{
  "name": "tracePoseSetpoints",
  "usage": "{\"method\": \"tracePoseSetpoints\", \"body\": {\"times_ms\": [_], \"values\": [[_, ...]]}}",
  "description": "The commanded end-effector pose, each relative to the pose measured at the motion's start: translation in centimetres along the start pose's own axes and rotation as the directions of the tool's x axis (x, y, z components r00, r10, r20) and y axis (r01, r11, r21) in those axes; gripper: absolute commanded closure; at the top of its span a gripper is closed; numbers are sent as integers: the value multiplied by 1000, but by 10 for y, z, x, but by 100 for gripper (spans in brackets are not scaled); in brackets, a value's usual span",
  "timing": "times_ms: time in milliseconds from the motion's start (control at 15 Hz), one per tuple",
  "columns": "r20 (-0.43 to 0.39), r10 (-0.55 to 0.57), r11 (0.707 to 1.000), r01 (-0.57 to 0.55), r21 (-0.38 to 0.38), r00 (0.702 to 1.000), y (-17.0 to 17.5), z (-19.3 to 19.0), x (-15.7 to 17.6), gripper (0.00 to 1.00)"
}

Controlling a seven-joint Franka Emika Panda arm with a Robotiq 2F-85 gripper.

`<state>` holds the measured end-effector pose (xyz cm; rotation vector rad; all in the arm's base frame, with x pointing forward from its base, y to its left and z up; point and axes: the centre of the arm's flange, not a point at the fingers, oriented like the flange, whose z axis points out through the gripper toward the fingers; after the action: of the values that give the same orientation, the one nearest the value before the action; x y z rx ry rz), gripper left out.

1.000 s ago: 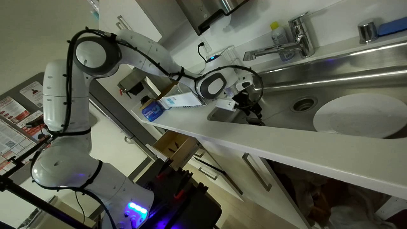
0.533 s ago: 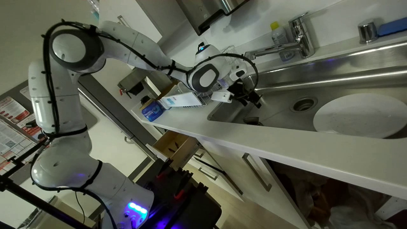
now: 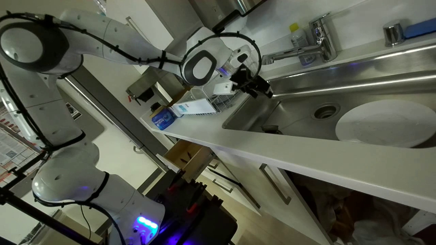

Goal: Remove the plug from the sink drain

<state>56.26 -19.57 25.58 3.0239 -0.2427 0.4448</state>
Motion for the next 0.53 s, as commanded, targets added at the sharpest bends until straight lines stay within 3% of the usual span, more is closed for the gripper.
{"method": "tracePoseSetpoints", "body": {"times_ms": [0,333,467], "values": [[-54,-21,1000,21,-1,998,5,-38,-13,0],[-74,-45,999,45,1,996,-3,-58,-11,0],[-56,-22,1000,22,-4,998,-1,-46,0,0]]}}
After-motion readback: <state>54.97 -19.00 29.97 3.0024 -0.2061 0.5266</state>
